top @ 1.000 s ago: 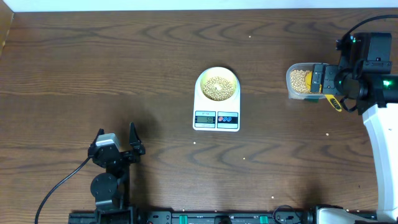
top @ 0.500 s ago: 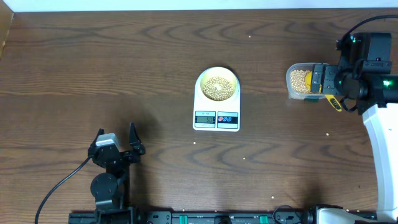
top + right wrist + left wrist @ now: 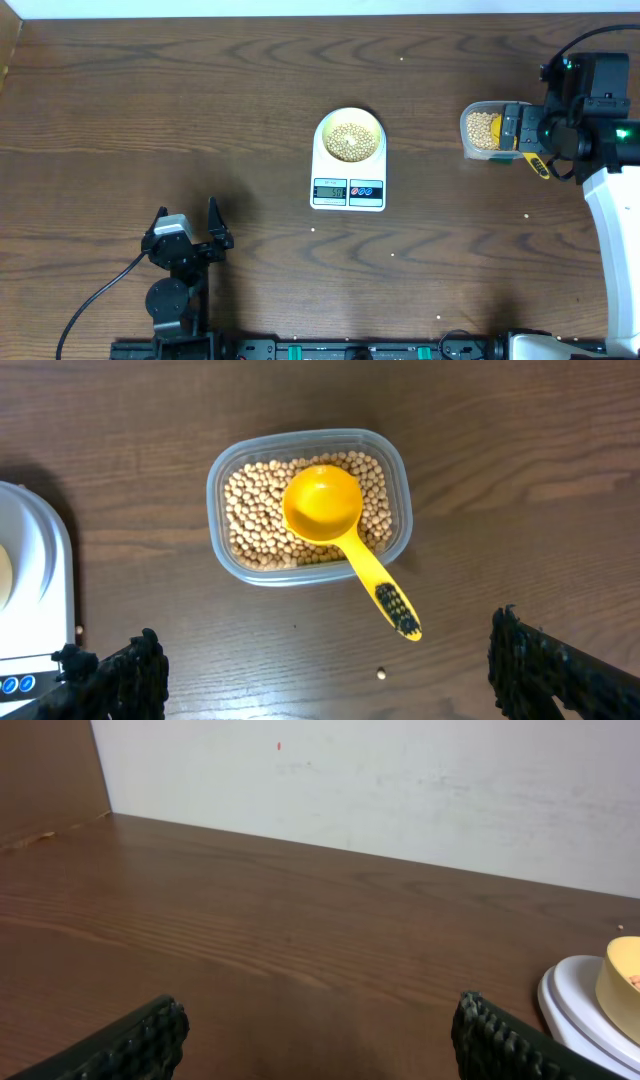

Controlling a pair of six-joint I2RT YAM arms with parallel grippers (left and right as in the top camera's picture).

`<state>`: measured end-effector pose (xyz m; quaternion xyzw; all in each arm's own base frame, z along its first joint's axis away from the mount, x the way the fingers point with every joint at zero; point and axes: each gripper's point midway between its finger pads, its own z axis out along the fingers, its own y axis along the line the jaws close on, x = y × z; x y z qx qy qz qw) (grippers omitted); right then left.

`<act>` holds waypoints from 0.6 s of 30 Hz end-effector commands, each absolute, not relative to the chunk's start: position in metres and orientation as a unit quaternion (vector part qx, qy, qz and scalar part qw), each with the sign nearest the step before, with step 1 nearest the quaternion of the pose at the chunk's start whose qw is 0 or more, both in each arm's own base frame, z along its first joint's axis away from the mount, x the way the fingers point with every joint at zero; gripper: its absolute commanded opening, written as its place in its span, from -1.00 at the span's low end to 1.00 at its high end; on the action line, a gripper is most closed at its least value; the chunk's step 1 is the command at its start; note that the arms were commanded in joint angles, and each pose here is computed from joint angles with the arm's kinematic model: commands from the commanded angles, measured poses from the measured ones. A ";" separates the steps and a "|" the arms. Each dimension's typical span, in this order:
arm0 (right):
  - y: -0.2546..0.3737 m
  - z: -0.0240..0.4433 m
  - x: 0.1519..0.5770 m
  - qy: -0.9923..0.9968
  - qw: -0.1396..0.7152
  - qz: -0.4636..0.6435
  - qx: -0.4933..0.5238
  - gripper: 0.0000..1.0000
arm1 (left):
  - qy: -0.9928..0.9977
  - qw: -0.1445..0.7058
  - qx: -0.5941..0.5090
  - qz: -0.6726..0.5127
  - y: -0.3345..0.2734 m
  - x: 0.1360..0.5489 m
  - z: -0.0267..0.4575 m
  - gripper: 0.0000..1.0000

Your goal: Scoop item into bowl and weigh 50g on scale

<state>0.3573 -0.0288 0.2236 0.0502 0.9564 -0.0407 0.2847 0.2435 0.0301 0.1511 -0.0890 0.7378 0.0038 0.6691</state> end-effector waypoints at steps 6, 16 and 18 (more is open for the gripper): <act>-0.030 0.227 0.355 0.956 0.286 -0.044 0.047 0.99 | 0.754 0.649 -0.095 0.018 0.035 0.241 0.136 0.73; -0.020 0.259 0.350 0.939 0.341 -0.016 0.039 0.99 | 0.754 0.649 -0.095 0.018 0.035 0.241 0.136 0.73; -0.018 0.271 0.349 0.931 0.362 -0.011 0.037 0.99 | 0.754 0.649 -0.095 0.018 0.035 0.241 0.136 0.73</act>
